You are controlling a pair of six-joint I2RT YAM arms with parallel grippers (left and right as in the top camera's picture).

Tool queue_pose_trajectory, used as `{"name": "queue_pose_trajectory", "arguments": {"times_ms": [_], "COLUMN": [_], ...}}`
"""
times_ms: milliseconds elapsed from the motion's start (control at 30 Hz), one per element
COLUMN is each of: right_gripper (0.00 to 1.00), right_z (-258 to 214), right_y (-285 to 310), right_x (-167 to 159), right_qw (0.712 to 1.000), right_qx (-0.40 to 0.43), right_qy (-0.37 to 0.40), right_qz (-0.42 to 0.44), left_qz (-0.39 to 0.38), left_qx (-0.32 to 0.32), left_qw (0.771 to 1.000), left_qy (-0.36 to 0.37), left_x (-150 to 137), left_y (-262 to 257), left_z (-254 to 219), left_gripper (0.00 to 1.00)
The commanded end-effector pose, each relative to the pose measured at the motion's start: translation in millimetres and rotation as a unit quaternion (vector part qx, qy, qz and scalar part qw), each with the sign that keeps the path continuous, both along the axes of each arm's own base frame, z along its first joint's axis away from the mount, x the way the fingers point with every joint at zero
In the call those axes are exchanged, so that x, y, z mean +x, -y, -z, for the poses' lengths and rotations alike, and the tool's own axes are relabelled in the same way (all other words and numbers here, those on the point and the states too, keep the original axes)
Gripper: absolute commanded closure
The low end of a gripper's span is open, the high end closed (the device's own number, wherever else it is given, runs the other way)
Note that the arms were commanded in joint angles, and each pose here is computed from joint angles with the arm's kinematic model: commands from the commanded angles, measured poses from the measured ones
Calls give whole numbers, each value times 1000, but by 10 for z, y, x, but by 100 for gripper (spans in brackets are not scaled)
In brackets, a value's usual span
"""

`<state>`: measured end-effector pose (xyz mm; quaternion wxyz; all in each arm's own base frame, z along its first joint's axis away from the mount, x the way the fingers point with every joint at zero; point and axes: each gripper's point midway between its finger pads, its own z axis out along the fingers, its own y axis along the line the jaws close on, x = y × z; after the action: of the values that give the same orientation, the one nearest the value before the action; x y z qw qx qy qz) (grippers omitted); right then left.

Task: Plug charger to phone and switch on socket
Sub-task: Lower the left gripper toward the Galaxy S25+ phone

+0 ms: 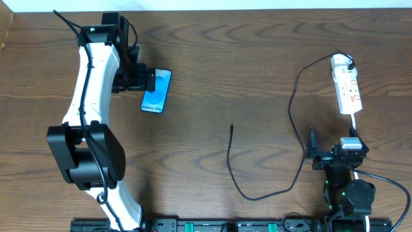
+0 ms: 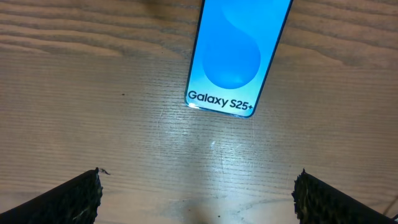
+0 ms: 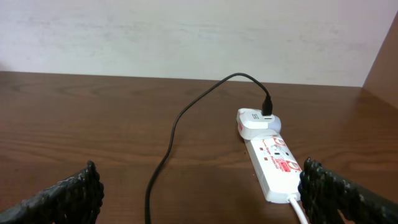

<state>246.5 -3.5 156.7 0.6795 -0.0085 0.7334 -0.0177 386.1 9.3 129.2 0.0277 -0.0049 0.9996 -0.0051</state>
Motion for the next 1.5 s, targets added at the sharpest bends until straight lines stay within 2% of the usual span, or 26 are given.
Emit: {"name": "queue_pose_trajectory", "arguments": {"times_ms": [0,33,67,100,133,200,800,833,900,933,1467], "right_gripper": [1,1,1,1,1,1,1,1,1,1,1], "right_z": [4,4,4,4,4,4,4,4,4,4,4], "right_y": [28,28,28,28,28,28,28,28,28,28,28], "right_x": [-3,-3,-3,-3,-3,-3,-3,-3,-3,-3,-3], "right_qw": [1000,1000,1000,1000,1000,1000,1000,1000,1000,1000,1000], "right_qx": [-5,-5,-5,-4,-5,-4,-5,-5,-5,-5,-5], "right_qy": [0,0,0,0,0,0,0,0,0,0,0], "right_qz": [7,7,7,7,7,7,7,7,7,7,7], "left_qz": [5,9,11,8,8,8,11,11,11,11,23], "left_qx": [-15,-25,-28,-27,-28,-27,-27,-27,-28,-27,-26], "left_qw": [1000,1000,999,999,999,999,999,999,999,999,999], "left_qy": [7,14,20,24,27,30,31,30,23,18,-39], "left_x": [55,88,118,139,152,169,188,189,187,187,259], "left_y": [51,93,108,111,117,130,148,148,149,148,303], "left_z": [-11,-15,-18,-17,-19,-19,1,9,58,91,695], "left_gripper": [2,13,57,86,92,93,93,84,19,2,2]}}
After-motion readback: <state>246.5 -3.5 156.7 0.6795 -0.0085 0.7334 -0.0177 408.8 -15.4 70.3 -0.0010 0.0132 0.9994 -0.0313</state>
